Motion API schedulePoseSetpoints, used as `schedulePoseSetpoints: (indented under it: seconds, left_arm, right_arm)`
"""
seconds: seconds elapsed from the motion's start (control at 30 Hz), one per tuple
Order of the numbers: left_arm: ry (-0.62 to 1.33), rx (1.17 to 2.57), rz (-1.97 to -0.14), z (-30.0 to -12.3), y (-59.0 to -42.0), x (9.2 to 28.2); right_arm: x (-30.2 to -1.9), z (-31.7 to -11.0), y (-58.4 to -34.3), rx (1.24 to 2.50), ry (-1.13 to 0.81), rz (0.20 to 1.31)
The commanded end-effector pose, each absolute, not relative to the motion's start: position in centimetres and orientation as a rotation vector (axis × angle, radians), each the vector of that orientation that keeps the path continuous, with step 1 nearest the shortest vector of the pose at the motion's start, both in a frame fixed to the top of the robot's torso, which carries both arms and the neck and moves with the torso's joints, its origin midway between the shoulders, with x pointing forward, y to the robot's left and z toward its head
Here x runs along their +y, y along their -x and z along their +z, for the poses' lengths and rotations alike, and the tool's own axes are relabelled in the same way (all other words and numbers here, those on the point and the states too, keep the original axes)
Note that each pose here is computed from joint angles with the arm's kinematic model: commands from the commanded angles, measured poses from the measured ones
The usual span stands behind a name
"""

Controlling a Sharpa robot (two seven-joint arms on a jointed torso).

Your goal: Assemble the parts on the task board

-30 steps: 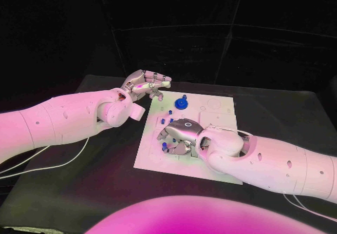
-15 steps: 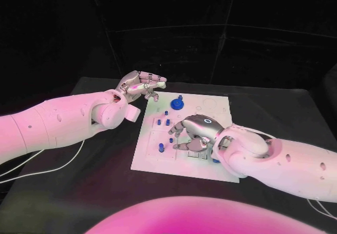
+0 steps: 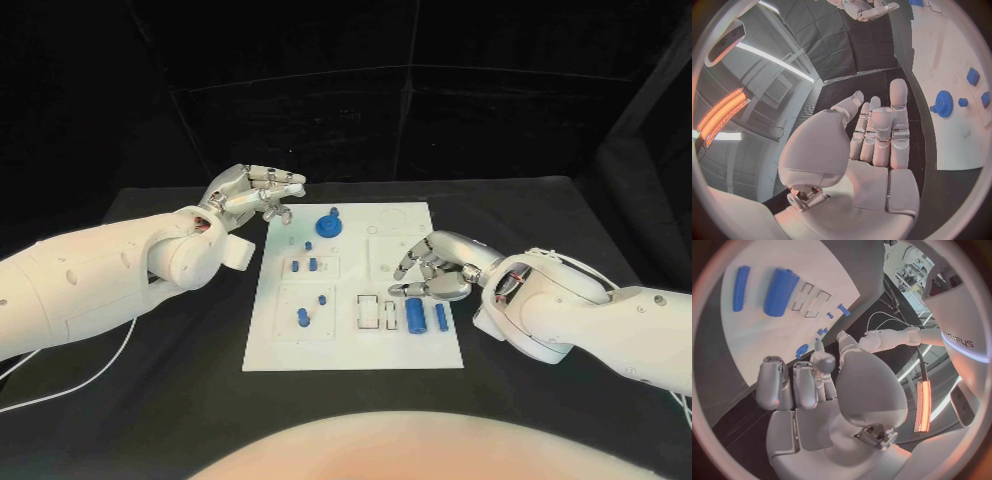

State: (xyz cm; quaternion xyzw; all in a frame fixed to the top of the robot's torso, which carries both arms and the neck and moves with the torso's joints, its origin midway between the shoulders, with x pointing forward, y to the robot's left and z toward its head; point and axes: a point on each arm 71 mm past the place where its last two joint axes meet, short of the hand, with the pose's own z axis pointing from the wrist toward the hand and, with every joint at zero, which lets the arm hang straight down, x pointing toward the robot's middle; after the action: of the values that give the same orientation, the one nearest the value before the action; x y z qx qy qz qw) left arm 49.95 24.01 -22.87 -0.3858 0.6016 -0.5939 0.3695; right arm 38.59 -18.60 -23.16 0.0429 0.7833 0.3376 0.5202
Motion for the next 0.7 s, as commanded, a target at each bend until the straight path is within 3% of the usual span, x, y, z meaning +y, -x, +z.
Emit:
schedulePoseSetpoints:
  seconds: [0.03, 0.4, 0.7]
  left_arm:
    - [0.981, 1.530, -1.548, -22.6, -49.9, 23.8]
    - [0.980, 1.531, -1.553, -22.6, -49.8, 23.8]
    - [0.980, 1.533, -1.554, -22.6, -49.7, 23.9]
  right_arm:
    - [-20.2, -24.3, -38.8, 1.970, -0.227, 0.672]
    - [-21.8, -25.6, -38.2, 2.000, -0.300, 0.495]
    - [-21.4, -26.7, -37.8, 2.078, -0.269, 0.447]
